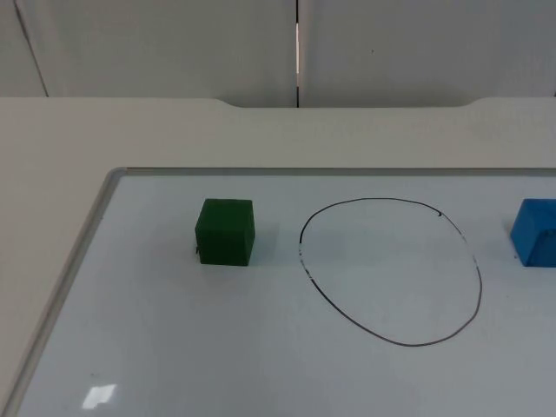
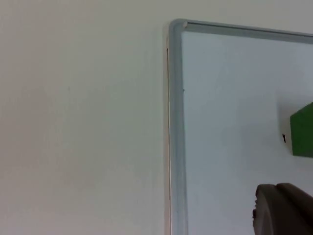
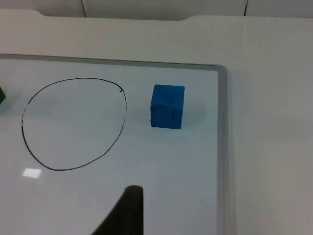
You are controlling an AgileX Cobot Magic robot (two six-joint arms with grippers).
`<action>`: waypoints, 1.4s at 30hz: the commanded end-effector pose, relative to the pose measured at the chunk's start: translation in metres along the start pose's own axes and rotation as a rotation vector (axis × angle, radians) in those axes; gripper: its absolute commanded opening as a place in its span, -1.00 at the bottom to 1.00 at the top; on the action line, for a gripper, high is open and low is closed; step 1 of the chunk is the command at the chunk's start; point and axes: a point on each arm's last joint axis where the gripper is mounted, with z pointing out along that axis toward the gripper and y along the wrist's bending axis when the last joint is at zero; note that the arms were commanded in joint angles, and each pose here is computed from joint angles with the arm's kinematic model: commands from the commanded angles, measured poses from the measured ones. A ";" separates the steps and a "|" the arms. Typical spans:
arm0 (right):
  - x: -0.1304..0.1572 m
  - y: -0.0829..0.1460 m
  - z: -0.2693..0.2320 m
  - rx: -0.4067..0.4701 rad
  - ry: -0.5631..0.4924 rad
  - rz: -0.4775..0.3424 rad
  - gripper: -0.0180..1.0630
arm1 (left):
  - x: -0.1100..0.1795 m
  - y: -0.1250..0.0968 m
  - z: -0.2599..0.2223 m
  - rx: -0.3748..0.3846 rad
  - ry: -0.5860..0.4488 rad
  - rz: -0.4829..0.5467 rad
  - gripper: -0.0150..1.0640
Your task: Push the two cubes into the marked area.
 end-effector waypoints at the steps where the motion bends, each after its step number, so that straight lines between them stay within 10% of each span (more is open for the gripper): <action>1: 0.000 0.000 0.000 0.009 -0.006 -0.006 0.99 | -0.010 0.001 0.007 0.001 -0.004 -0.016 -0.98; 42: 0.000 0.000 0.000 0.009 -0.006 -0.006 0.99 | -0.023 -0.053 0.081 0.087 0.152 0.121 -0.98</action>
